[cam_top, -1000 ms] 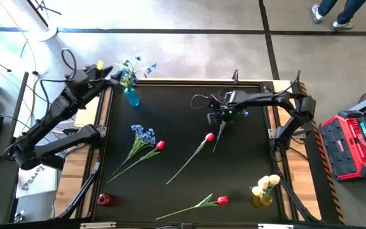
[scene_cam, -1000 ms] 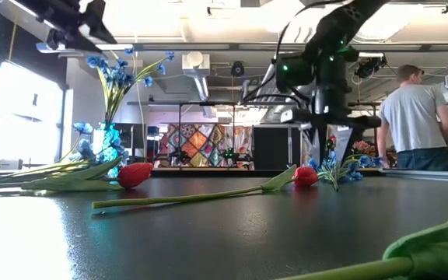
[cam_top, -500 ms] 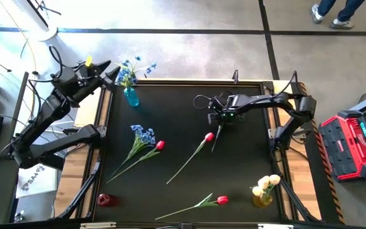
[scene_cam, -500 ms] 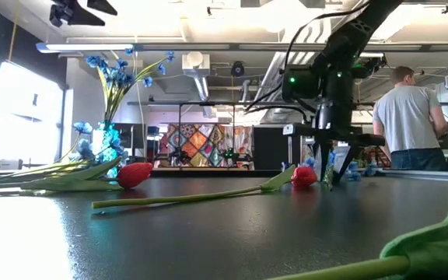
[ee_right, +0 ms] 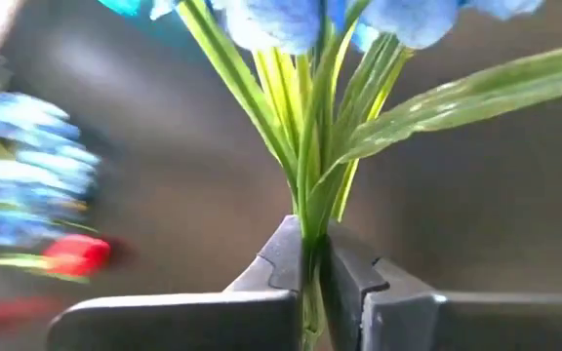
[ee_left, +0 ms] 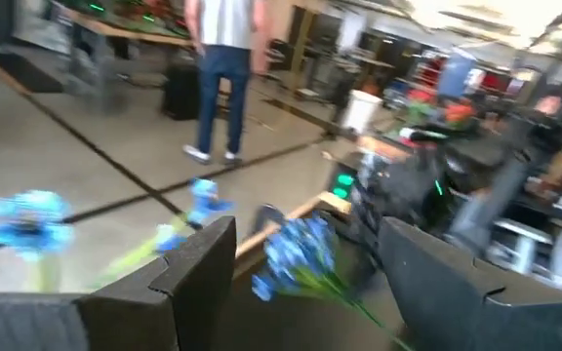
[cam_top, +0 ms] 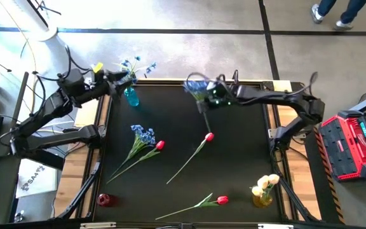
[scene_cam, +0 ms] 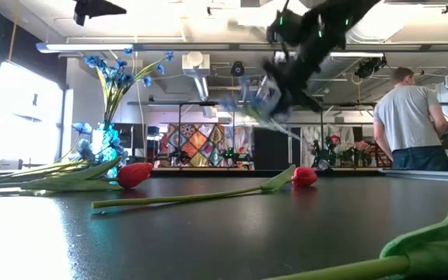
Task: Sort flowers into vase by color
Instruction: Put the right blue flowers into the blue vase
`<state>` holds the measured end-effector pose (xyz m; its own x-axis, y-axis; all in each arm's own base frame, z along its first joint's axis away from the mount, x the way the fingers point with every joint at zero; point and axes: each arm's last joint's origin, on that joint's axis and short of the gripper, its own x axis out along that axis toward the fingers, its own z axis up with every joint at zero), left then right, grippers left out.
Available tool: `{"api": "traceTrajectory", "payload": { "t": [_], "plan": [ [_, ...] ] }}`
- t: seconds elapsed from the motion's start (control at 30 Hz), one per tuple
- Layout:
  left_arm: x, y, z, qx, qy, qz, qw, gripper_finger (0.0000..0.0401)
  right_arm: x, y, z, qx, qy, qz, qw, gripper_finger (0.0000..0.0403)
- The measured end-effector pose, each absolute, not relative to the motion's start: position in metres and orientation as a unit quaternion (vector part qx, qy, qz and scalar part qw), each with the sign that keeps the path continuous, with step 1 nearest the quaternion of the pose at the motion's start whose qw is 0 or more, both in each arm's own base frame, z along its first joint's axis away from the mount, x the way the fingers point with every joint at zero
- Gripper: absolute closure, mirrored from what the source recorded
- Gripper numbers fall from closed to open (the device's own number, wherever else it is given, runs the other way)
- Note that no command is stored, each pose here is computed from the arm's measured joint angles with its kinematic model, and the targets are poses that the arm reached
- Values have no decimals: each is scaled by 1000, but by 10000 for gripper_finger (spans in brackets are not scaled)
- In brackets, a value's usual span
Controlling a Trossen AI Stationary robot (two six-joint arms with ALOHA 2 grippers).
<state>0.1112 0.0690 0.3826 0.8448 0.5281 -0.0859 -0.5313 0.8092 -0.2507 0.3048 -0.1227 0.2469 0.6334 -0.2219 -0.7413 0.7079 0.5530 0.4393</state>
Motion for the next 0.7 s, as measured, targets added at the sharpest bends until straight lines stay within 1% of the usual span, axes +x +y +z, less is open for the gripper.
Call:
{"api": "traceTrajectory", "payload": {
  "t": [0.13,0.27,0.43,0.7],
  "plan": [
    [128,64,379,-140,26,230,963,175,312,-122,291,332,215,-229,889,397],
    [154,59,373,-145,49,183,971,177,313,-120,327,275,127,-166,938,400],
    [189,52,368,-137,46,133,981,177,316,-112,347,217,64,-86,970,401],
    [227,48,356,-133,44,103,985,177,323,-93,362,130,4,26,991,402]
  ]
}}
